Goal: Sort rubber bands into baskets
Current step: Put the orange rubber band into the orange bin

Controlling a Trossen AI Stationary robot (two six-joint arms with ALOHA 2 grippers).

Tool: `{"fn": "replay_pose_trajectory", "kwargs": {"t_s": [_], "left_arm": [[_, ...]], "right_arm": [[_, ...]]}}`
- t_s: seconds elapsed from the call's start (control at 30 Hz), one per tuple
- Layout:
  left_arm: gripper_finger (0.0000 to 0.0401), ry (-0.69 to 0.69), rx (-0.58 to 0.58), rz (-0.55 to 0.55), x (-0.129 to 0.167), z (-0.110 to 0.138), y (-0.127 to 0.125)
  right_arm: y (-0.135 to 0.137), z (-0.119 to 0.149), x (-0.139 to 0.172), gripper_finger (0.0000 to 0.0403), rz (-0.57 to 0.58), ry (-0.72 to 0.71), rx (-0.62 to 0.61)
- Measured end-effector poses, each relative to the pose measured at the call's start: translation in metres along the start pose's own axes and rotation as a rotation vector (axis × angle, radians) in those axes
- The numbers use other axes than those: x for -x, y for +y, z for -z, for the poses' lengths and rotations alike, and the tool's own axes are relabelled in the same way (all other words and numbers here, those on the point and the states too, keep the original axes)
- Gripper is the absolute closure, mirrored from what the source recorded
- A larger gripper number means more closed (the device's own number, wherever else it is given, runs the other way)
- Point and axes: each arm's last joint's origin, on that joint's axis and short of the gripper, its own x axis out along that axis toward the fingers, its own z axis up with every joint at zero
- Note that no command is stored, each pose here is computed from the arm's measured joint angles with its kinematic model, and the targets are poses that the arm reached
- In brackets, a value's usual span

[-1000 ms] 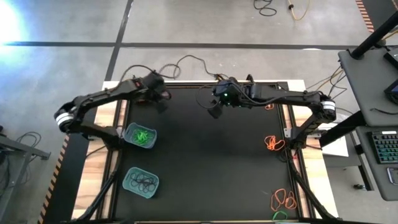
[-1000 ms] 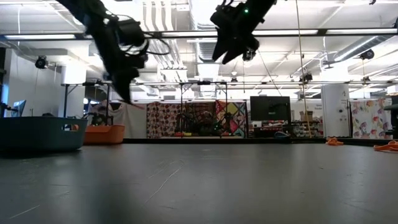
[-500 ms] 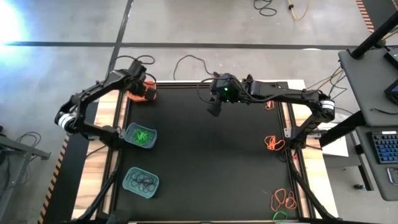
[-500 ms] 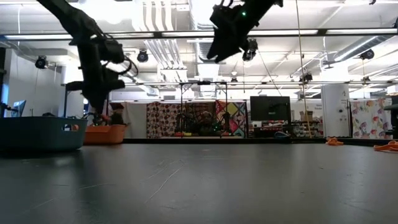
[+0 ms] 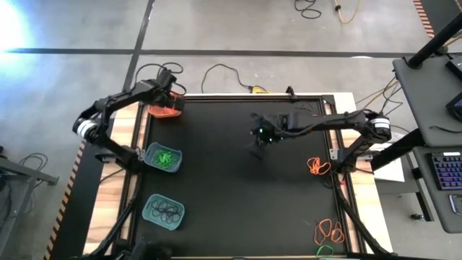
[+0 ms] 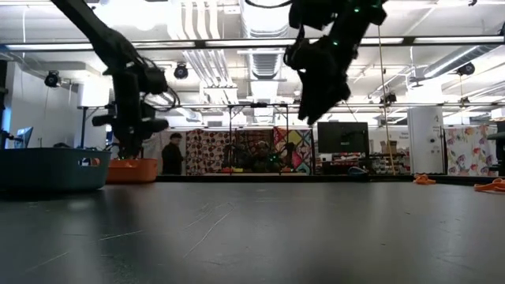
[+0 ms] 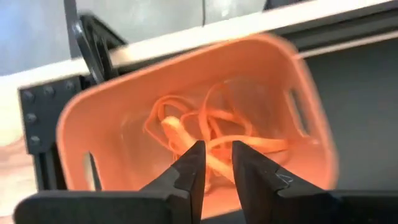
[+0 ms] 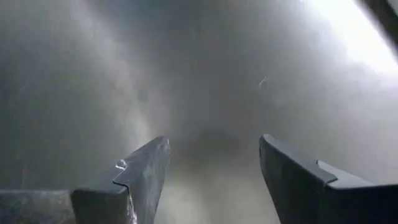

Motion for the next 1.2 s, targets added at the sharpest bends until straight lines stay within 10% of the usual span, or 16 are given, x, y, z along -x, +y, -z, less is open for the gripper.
{"fn": "replay_pose_trajectory", "kwargs": {"t_s": [0.27,0.53,0.83,1.2], "left_arm": [[0.0351,0.072,-0.008,0.017,-0.012,0.004,-0.003],[0.0354,-0.098,-0.002,0.156,0.062,0.014,0.007],[0.0354,-0.278,-0.223,0.671,0.158,0.075,-0.013],[0.0354,-0.414,-0.334,1.103,0.19,0.17,-0.052]], "right_arm": [[0.035,0.023,0.001,0.0165,-0.03,0.03,-0.025],[0.052,0.032,0.005,0.0165,0.024,0.002,-0.179],[0.044,0.054,0.011,0.0165,0.118,0.223,-0.388],[0.036,0.08,0.015,0.0165,0.161,0.532,-0.212]]}}
